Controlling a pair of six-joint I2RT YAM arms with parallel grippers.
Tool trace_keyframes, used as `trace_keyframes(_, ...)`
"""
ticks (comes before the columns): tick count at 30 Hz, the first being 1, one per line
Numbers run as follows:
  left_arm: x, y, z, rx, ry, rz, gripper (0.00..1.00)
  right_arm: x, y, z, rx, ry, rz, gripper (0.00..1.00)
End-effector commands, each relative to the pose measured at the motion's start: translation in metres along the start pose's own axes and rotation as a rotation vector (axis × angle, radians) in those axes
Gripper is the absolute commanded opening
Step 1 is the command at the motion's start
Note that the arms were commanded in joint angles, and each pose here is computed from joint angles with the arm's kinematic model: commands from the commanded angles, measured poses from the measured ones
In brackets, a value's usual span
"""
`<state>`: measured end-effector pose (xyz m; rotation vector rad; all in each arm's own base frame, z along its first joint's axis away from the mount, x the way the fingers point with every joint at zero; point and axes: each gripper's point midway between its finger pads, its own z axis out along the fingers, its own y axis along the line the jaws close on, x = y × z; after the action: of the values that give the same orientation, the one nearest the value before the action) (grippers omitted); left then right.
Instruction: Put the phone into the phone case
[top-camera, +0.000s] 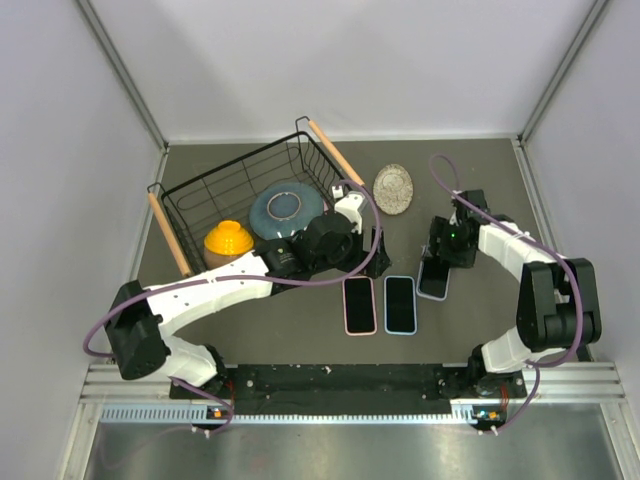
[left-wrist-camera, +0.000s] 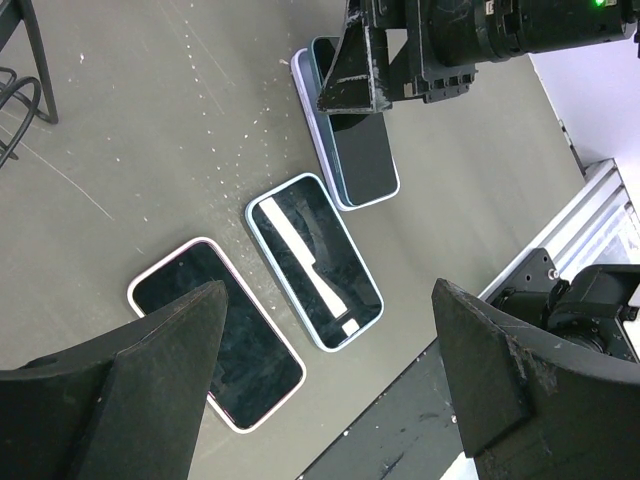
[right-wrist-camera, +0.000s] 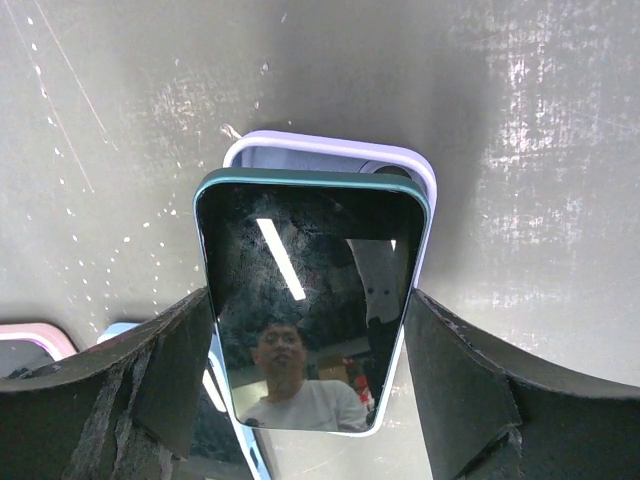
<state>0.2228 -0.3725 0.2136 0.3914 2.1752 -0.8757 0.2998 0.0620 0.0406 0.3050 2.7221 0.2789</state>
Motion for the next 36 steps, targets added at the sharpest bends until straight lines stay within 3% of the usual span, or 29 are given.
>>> trace_keyframes(1,-0.017,-0.009,-0.010,0.031,-0.065,-0.019,0.89,-0.009,0.006,-0.007,0.023,-0.033,-0.041,0.73)
trace_keyframes(13,-0.018,-0.010,-0.013,0.041,-0.068,-0.027,0.89,-0.021,0.009,-0.020,0.027,-0.088,-0.017,0.84)
trace_keyframes(21,-0.014,-0.012,-0.007,0.045,-0.048,-0.022,0.89,-0.027,0.012,-0.030,0.018,-0.122,-0.011,0.84)
trace_keyframes(36,-0.022,-0.019,-0.005,0.039,-0.064,0.004,0.85,-0.013,0.000,0.008,-0.017,-0.011,-0.019,0.81)
